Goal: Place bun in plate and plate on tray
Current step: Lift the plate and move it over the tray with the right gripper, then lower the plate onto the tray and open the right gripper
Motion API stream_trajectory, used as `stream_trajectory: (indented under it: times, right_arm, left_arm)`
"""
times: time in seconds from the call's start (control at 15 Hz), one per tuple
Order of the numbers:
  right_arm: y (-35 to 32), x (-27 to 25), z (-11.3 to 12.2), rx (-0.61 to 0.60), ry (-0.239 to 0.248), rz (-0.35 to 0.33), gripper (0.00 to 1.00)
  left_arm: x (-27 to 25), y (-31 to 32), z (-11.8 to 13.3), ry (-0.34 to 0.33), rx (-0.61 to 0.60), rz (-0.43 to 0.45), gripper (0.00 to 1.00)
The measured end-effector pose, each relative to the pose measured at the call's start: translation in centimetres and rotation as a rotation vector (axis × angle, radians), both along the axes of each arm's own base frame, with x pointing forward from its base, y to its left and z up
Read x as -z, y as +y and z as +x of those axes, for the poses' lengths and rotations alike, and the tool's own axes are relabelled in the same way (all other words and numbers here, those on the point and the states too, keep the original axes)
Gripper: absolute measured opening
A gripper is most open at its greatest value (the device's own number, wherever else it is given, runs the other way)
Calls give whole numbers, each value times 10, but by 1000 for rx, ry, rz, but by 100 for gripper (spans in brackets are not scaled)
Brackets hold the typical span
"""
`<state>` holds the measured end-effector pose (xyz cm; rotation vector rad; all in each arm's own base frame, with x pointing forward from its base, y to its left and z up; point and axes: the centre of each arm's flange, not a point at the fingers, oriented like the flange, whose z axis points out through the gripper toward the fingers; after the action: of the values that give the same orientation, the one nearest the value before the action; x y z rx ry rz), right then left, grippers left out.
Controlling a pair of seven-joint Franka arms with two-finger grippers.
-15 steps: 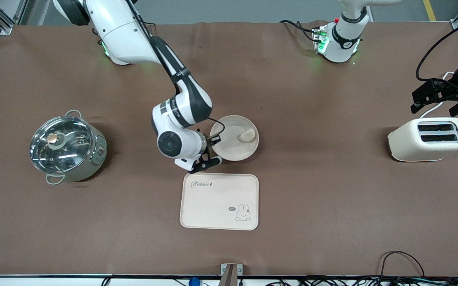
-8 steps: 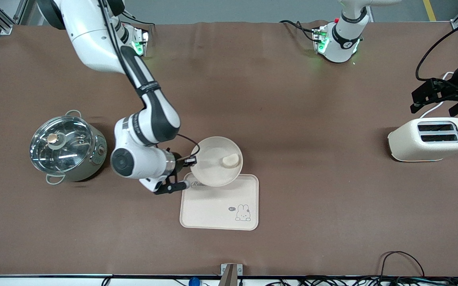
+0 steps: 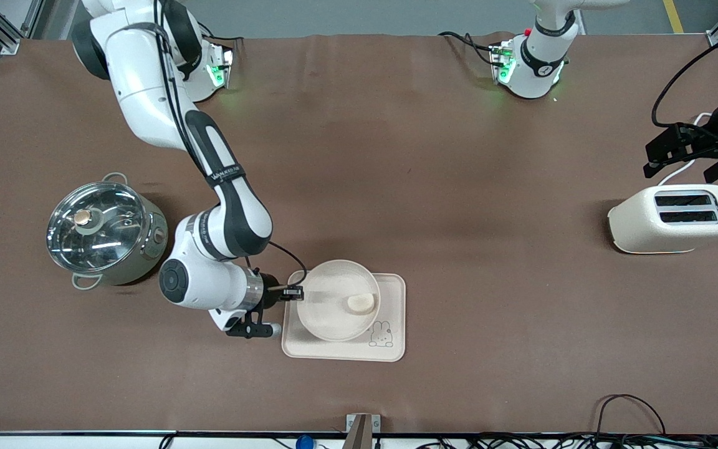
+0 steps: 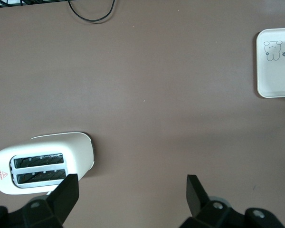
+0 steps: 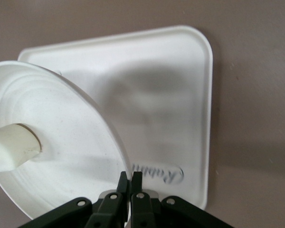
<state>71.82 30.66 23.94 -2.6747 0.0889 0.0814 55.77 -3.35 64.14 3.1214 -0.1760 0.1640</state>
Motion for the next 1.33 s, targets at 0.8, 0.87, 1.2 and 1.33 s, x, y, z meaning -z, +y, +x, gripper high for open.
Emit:
stream_trajectory:
  times: [0.8, 0.87, 1.2, 1.33]
  right_arm:
    - [-4, 48, 9, 73, 10, 58, 4]
    - [-4, 50, 9, 72, 12, 58, 5]
    - [-4, 54, 7, 70, 20, 57, 24]
    - [-5, 51, 8, 57, 32, 55, 41]
  left_arm:
    - [0, 0, 0, 0, -1, 0, 100]
    - [0, 0, 0, 0, -1, 0, 100]
    - [0, 0, 0, 0, -1, 0, 100]
    - [0, 0, 0, 0, -1, 0, 100]
